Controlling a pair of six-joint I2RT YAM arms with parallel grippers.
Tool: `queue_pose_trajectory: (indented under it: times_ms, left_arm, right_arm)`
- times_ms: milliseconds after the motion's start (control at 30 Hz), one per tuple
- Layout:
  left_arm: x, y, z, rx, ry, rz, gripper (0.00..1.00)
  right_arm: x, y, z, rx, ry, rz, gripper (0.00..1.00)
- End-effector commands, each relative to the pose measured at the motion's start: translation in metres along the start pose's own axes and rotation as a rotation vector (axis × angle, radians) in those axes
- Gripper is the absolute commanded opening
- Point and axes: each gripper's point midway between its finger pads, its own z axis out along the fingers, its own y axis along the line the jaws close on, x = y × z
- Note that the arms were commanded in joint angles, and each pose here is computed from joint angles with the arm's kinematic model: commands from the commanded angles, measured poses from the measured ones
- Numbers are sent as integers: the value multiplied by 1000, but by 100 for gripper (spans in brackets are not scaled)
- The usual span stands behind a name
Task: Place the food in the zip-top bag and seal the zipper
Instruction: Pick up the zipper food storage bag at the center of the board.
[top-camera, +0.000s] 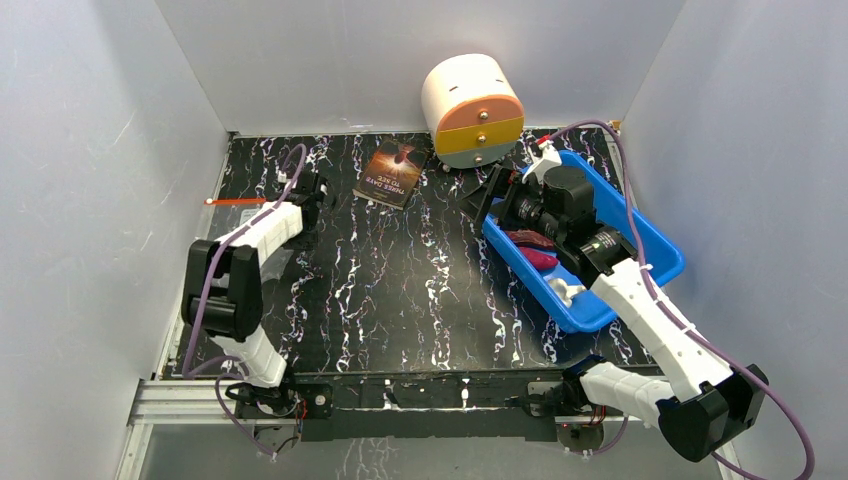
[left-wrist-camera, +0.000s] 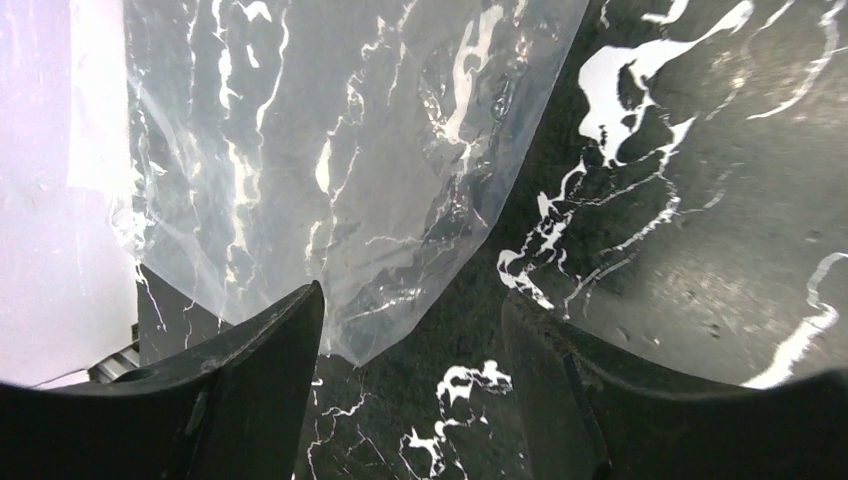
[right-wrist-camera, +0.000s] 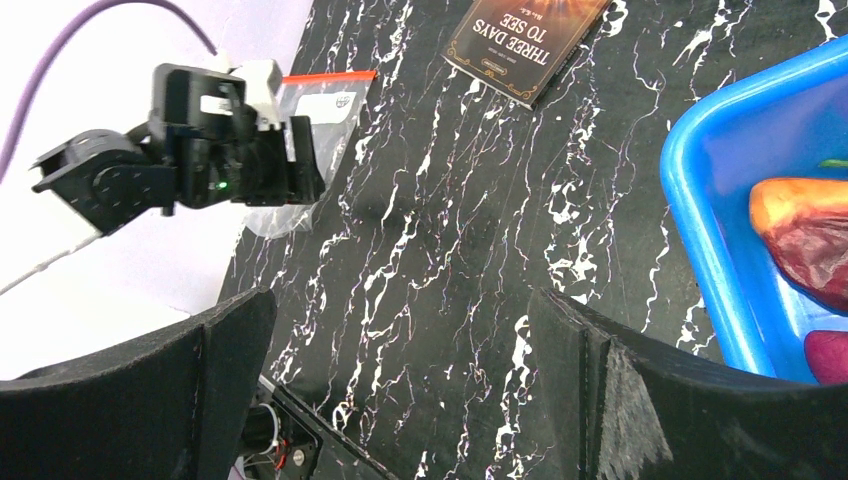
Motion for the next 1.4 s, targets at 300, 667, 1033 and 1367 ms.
queue_pose_trajectory:
  times_ms: [300, 667, 1033, 1367]
  left_arm:
    - [16, 11, 33, -155, 65, 117, 62]
    - [19, 11, 40, -183, 96, 165, 25]
    - [5, -28, -26, 139, 10, 170, 0]
    - [7, -74, -133, 723, -149, 68, 0]
  right_arm:
    - [-26, 23, -11, -78, -86, -33, 98]
    - [-23, 26, -14, -92, -78, -21, 98]
    - [-8, 17, -6, -70, -22, 10, 96]
    - [-7, 18, 18, -70, 25, 16, 87]
